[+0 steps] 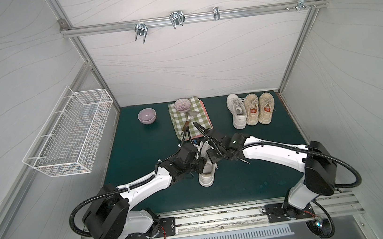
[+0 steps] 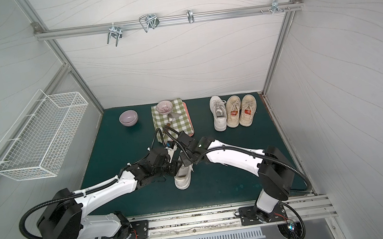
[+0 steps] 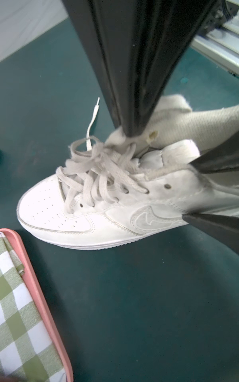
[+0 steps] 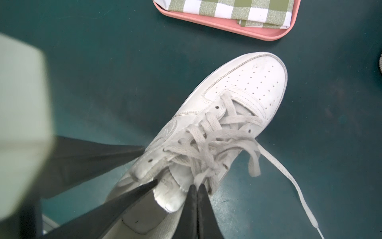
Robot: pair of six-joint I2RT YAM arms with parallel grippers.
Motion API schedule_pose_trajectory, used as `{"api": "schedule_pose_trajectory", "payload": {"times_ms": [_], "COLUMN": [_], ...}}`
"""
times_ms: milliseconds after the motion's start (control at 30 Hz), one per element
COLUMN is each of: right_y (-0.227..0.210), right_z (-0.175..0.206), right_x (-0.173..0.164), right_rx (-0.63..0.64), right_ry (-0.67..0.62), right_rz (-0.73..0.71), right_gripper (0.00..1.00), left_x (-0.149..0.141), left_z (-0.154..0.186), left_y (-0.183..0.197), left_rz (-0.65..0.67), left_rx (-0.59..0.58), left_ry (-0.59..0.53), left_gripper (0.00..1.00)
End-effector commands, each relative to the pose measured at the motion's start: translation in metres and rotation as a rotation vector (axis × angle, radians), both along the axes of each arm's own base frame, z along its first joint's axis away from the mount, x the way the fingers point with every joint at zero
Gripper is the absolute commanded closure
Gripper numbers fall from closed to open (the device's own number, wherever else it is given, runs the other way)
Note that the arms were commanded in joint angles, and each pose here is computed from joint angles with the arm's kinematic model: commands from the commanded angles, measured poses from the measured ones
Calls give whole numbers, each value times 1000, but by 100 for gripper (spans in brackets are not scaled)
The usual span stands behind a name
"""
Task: Remove the insole from the shoe
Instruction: Untie the shoelace on the shoe.
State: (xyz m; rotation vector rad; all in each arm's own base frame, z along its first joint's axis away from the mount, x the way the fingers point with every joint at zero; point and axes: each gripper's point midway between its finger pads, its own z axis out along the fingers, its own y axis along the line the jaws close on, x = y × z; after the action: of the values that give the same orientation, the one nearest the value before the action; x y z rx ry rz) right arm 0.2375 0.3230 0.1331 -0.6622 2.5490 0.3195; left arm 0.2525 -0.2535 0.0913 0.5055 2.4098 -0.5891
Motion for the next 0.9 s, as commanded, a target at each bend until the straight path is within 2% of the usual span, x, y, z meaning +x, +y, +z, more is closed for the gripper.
{"api": "schedule_pose_trajectory", "payload": {"times_ms": [0, 333, 567, 633, 867], "right_y": [-5, -32, -50, -54, -70], "right_z": [10, 11, 10, 10, 7], "right_x": [-9, -11, -9, -8, -7], "right_rx": [24, 2, 4, 4, -2], "right_ry": [-8, -44, -47, -47, -40], "right_rz": [21, -24, -74, -83, -117], "right_gripper": [100, 100, 100, 100, 100], "left_x": [15, 21, 24, 25, 28], "left_z": [11, 12, 15, 16, 17], "left_y": [-6, 6, 16, 17, 26], "left_rz": [27, 90, 128, 135, 171], "left_rx": [-10, 23, 37, 37, 46], "left_ry": [-37, -69, -100, -106, -117], "left_gripper": [63, 86, 97, 100, 100]}}
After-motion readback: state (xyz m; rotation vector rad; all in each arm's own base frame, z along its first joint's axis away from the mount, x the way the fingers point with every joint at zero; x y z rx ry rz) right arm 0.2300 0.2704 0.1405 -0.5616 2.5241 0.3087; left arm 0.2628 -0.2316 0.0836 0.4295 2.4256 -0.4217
